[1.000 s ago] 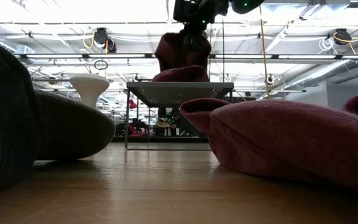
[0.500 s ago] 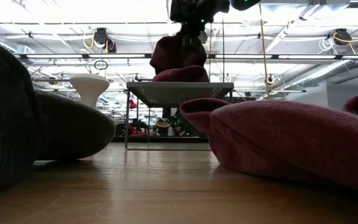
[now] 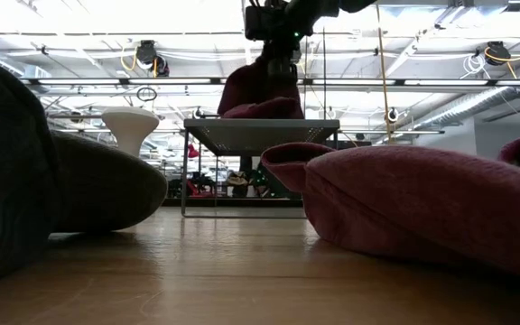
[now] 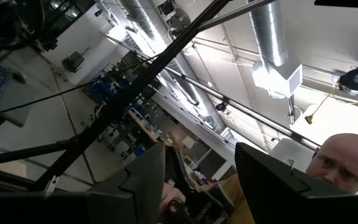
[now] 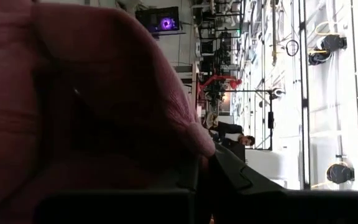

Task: Pick & Place hat
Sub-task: Stack the top red cap on top of the red cap on the shelf, then stack the red cap on top of the red cap on the shelf

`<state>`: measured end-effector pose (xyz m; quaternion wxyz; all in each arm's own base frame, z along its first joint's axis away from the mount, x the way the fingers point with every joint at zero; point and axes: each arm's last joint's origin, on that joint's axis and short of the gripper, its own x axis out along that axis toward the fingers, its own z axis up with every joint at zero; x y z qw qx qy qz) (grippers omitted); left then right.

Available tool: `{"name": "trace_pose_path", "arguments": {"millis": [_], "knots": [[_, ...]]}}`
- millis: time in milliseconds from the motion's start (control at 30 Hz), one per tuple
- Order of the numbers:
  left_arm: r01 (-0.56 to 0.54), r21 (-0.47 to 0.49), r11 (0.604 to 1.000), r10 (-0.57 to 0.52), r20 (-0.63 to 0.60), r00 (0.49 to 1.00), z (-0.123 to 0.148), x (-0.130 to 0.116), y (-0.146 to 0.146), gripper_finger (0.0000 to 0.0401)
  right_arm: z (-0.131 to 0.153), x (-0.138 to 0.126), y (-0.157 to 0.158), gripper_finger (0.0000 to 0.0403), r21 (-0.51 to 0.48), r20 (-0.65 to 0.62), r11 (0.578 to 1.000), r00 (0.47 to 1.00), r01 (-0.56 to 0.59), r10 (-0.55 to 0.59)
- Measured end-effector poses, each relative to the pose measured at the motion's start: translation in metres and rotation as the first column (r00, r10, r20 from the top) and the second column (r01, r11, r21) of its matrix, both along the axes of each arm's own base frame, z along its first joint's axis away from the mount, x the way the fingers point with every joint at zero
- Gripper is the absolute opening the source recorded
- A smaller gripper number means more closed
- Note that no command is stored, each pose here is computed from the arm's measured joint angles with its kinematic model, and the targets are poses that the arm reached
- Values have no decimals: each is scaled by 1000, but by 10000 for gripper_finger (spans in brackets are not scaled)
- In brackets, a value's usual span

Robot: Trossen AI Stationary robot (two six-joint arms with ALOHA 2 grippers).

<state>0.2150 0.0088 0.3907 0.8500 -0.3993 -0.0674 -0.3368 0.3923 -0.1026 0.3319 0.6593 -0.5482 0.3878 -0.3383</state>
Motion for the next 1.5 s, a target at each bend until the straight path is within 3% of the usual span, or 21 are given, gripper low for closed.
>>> {"name": "trace_pose_path", "arguments": {"millis": [200,367,767,933,1133,1300,1500], "knots": [[0,2,1000,0,2,1000,0,0,0,200,-6,2,11,8,5,-14,1000,1000,-26,26],[0,3,1000,0,2,1000,0,0,0,200,-6,2,12,21,38,48,999,999,-19,17],[2,3,1000,-2,2,1000,0,0,0,200,-9,-9,23,155,182,61,983,998,-30,19],[2,4,1000,-2,2,1000,0,0,0,200,-9,-6,33,188,180,75,982,996,-53,40],[-1,9,1000,1,5,1000,0,0,0,200,-7,-2,51,203,151,65,983,993,-103,95],[-8,23,1000,8,16,1000,0,0,0,200,-4,-1,68,202,123,88,989,994,-83,72],[-9,23,1000,8,16,1000,0,0,0,200,-5,0,101,205,163,154,975,980,-151,126]]}}
